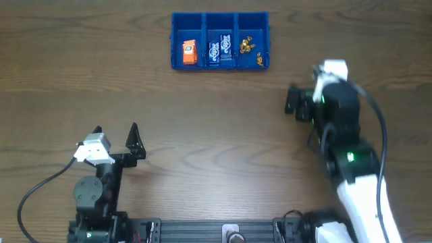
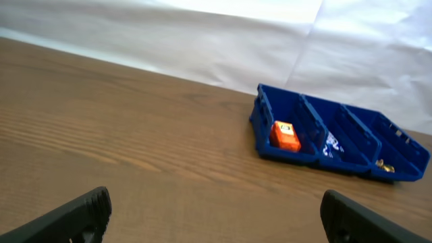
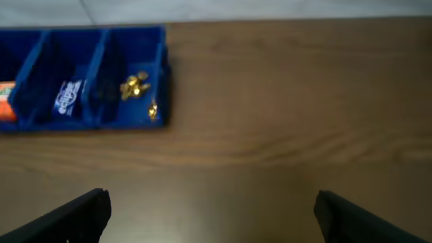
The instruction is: Sort Candies Into Trays
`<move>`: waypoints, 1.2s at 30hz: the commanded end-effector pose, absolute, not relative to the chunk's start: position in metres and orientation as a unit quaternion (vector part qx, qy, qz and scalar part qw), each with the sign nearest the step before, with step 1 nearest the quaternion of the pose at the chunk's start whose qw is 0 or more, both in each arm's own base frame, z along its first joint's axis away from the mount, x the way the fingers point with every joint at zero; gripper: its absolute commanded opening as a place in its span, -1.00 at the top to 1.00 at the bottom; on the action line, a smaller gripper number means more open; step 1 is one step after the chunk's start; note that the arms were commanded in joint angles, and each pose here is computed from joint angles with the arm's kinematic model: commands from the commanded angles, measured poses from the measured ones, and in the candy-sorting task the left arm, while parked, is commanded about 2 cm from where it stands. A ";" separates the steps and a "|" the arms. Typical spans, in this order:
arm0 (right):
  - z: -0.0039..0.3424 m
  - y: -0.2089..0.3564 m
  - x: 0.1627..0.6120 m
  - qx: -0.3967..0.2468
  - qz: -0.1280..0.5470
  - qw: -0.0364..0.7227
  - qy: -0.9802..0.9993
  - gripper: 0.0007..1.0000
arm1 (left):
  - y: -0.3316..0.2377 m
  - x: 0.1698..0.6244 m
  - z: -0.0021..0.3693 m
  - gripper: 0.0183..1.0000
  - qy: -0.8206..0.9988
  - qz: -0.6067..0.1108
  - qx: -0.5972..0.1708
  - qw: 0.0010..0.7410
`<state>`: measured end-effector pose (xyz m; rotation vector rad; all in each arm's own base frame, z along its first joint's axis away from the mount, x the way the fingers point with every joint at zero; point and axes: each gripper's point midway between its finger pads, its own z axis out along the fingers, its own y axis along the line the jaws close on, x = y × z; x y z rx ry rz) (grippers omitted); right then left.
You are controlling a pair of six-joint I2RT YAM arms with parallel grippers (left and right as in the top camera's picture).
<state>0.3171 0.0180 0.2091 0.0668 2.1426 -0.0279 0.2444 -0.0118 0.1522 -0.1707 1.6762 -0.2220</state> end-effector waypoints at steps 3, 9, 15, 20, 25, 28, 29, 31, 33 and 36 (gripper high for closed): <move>0.165 0.004 0.269 0.048 0.042 0.563 0.824 -1.00 | -0.008 0.243 0.135 -1.00 0.758 -0.087 -0.082 0.642; 0.162 0.004 0.252 0.041 0.054 0.630 0.773 -1.00 | -0.008 0.243 0.135 -1.00 0.758 -0.087 -0.082 0.642; 0.159 0.004 0.248 0.005 0.025 0.664 0.748 -1.00 | -0.008 0.243 0.135 -1.00 0.758 -0.088 -0.082 0.642; 0.158 0.002 0.248 -0.023 -0.010 0.680 0.733 -1.00 | -0.008 0.243 0.135 -1.00 0.758 -0.088 -0.082 0.642; 0.156 0.008 0.246 -0.043 -0.016 0.679 0.733 -1.00 | -0.008 0.243 0.135 -1.00 0.758 -0.088 -0.082 0.642; 0.157 0.008 0.246 -0.042 -0.016 0.680 0.732 -1.00 | -0.008 0.243 0.135 -1.00 0.758 -0.087 -0.082 0.642; 0.157 0.008 0.246 -0.042 -0.016 0.680 0.732 -1.00 | -0.008 0.243 0.135 -0.99 0.758 -0.087 -0.082 0.642; 0.156 0.008 0.246 -0.042 -0.016 0.679 0.733 -1.00 | -0.008 0.243 0.135 -1.00 0.758 -0.087 -0.082 0.642; 0.156 0.008 0.246 -0.042 -0.016 0.679 0.733 -1.00 | -0.008 0.243 0.135 -1.00 0.758 -0.088 -0.082 0.642; 0.156 0.008 0.246 -0.042 -0.016 0.679 0.733 -1.00 | -0.008 0.243 0.135 -1.00 0.758 -0.087 -0.082 0.642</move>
